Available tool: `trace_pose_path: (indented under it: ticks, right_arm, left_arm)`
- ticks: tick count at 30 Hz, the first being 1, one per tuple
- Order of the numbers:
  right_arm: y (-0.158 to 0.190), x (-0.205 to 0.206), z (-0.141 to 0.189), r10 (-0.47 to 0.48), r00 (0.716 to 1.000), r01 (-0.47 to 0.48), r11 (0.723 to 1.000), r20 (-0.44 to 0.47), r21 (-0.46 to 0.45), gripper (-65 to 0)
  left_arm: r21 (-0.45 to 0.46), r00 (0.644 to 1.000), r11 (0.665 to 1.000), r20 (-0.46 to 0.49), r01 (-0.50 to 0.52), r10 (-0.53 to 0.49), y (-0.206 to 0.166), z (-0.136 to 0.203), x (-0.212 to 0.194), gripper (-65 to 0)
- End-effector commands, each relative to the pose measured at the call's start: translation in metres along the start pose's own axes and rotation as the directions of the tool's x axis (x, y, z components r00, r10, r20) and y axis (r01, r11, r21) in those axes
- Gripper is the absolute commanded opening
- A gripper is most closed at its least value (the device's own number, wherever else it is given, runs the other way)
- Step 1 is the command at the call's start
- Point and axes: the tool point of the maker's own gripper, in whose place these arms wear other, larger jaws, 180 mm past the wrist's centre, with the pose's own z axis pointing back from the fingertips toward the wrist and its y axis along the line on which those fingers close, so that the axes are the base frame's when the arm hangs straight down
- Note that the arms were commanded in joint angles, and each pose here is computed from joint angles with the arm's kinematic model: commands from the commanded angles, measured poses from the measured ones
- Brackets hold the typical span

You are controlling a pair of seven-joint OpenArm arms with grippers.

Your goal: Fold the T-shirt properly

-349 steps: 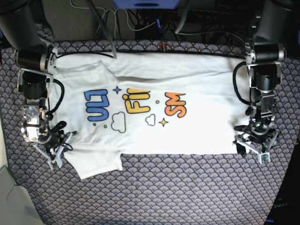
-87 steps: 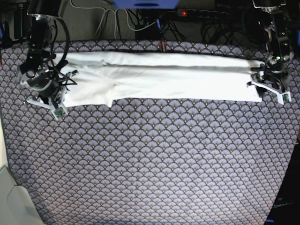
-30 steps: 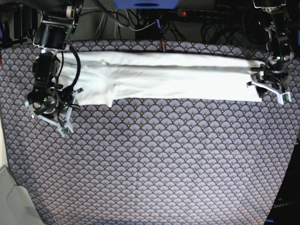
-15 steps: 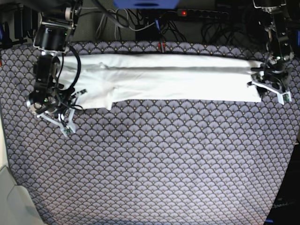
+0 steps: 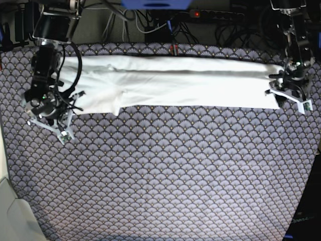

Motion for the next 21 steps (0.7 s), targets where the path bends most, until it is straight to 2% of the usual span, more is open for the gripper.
trace_pose_path:
  ticks: [1, 9, 11, 15, 17, 21]
  right_arm:
    - [-0.007, 0.006, 0.006, 0.001, 1.000, -0.001, 1.000, 0.024, -0.025, -65.0]
    - [-0.005, -0.001, 0.004, 0.001, 1.000, -0.001, 1.000, -0.005, -0.019, -63.7]
    - [-0.010, 0.001, 0.006, -0.001, 1.000, 0.001, 1.000, -0.020, -0.029, -57.7]
    - [-0.020, 0.009, 0.011, -0.009, 0.999, 0.007, 0.999, -0.035, -0.050, -40.2]
    - [-0.024, 0.008, 0.012, -0.022, 0.999, 0.020, 0.998, -0.038, -0.056, -33.9]
    - [-0.036, 0.014, 0.014, -0.059, 0.998, 0.057, 0.996, -0.017, -0.074, -26.3]
  left_arm:
    - [0.006, 0.999, 1.000, 0.053, 0.013, -0.013, 0.004, 0.001, 0.018, -30.3]
    - [0.002, 0.998, 1.000, 0.054, 0.015, -0.015, 0.002, 0.002, 0.019, -30.3]
    - [0.005, 0.998, 1.000, 0.054, 0.014, -0.014, 0.004, 0.002, 0.018, -30.3]
    - [0.006, 0.999, 1.000, 0.048, 0.016, -0.016, 0.004, 0.003, 0.016, -30.3]
    - [0.007, 0.999, 1.000, 0.049, 0.016, -0.016, 0.005, 0.003, 0.016, -30.3]
    - [0.007, 0.999, 1.000, 0.047, 0.016, -0.017, 0.005, 0.003, 0.015, -30.3]
